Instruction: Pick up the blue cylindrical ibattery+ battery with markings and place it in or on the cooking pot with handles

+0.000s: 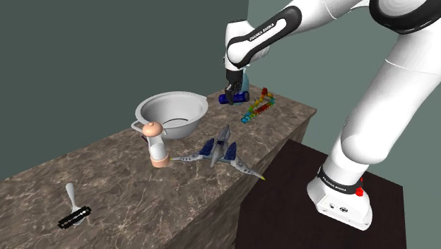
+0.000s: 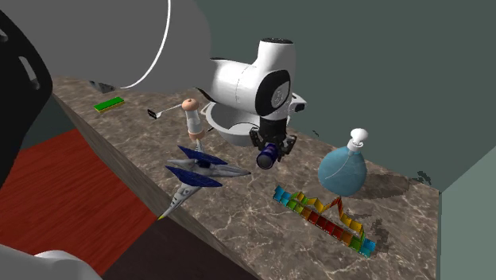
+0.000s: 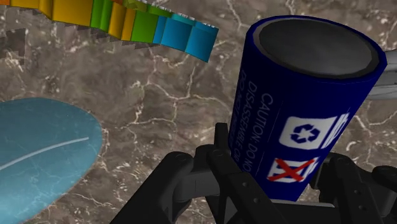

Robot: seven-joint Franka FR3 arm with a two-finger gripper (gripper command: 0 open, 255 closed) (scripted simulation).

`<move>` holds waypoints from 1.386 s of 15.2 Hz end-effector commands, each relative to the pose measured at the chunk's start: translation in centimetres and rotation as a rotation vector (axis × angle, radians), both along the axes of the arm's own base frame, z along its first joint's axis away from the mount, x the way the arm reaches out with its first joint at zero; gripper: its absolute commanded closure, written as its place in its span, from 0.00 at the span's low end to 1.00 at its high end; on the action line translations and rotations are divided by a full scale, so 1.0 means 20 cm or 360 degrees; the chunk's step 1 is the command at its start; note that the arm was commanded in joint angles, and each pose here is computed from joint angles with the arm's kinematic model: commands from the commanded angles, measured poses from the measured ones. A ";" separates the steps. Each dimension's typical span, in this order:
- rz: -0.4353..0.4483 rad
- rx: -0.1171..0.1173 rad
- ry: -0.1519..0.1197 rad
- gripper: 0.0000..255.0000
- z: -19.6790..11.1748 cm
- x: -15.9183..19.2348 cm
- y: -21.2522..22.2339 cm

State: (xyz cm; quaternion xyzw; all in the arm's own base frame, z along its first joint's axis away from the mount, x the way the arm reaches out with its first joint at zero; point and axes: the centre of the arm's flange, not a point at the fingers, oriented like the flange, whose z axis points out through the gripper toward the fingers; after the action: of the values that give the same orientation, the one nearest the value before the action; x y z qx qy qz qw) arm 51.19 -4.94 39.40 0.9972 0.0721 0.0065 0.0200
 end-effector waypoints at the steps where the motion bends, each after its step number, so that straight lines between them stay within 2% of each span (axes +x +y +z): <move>1: 0.0000 0.0000 0.0000 1.00 0.05 0.00 0.00; 15: 0.0000 0.0000 0.0000 1.00 0.40 0.00 0.00; 21: 0.0000 0.0000 0.0000 1.00 0.39 0.26 0.30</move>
State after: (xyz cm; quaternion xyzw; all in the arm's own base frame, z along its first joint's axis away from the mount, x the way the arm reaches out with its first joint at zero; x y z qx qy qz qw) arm 55.45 0.07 47.26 0.9972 0.0723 0.0063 0.0202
